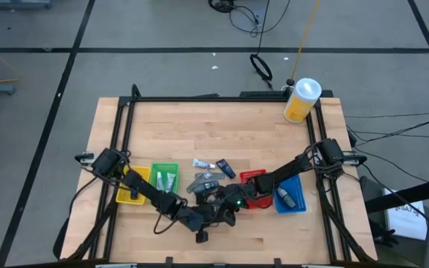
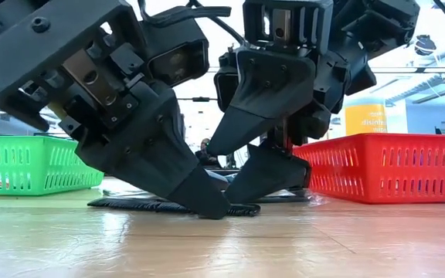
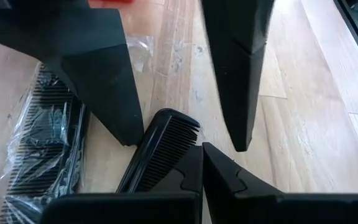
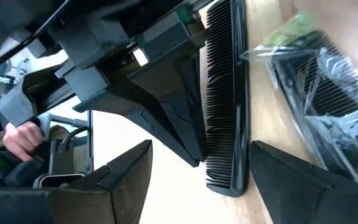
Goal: Pick & Place Travel size toiletries
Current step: Put the black comb into the red bin
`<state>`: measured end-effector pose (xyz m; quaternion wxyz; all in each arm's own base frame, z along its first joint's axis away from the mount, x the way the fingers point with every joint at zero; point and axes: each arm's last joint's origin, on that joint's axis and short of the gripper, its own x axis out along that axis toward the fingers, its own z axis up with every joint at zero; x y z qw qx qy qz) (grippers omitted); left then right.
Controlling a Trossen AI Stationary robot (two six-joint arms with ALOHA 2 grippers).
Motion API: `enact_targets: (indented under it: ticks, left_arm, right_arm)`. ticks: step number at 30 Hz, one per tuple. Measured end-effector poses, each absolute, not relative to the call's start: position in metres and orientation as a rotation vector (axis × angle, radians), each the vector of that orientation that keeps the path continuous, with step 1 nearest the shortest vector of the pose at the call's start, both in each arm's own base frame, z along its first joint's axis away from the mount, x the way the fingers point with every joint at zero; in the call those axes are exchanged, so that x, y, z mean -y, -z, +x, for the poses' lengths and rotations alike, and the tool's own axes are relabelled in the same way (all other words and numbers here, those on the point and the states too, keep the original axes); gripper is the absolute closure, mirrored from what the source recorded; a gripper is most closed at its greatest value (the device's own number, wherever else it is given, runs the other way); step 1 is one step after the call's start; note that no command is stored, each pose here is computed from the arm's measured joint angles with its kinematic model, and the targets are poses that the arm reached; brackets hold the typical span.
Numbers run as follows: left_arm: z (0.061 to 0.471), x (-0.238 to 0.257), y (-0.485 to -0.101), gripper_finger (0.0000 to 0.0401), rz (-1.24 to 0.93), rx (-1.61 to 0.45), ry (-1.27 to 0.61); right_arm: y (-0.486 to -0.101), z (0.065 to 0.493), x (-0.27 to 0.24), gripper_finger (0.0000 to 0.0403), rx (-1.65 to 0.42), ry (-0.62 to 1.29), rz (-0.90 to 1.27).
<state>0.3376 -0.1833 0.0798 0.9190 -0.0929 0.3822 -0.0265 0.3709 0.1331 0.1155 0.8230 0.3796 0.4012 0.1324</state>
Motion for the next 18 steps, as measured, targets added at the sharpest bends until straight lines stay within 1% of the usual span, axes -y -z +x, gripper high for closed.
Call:
enact_targets:
  ticks: [5,11,18]
  left_arm:
    - [0.3380,0.1877,-0.0814,0.0386,-0.188,-0.755,0.077]
    - [0.3381,0.1881,-0.0815,0.0398,-0.182,-0.753,0.084]
    - [0.3384,0.1883,-0.0820,0.0387,-0.182,-0.750,0.087]
  right_arm:
    - [-0.1158,0.3722,-0.1294,0.0149,-0.859,-0.286,0.824]
    - [-0.1159,0.3731,-0.1248,0.0149,-0.874,-0.286,0.833]
    - [-0.1162,0.3731,-0.1239,0.0149,-0.883,-0.290,0.845]
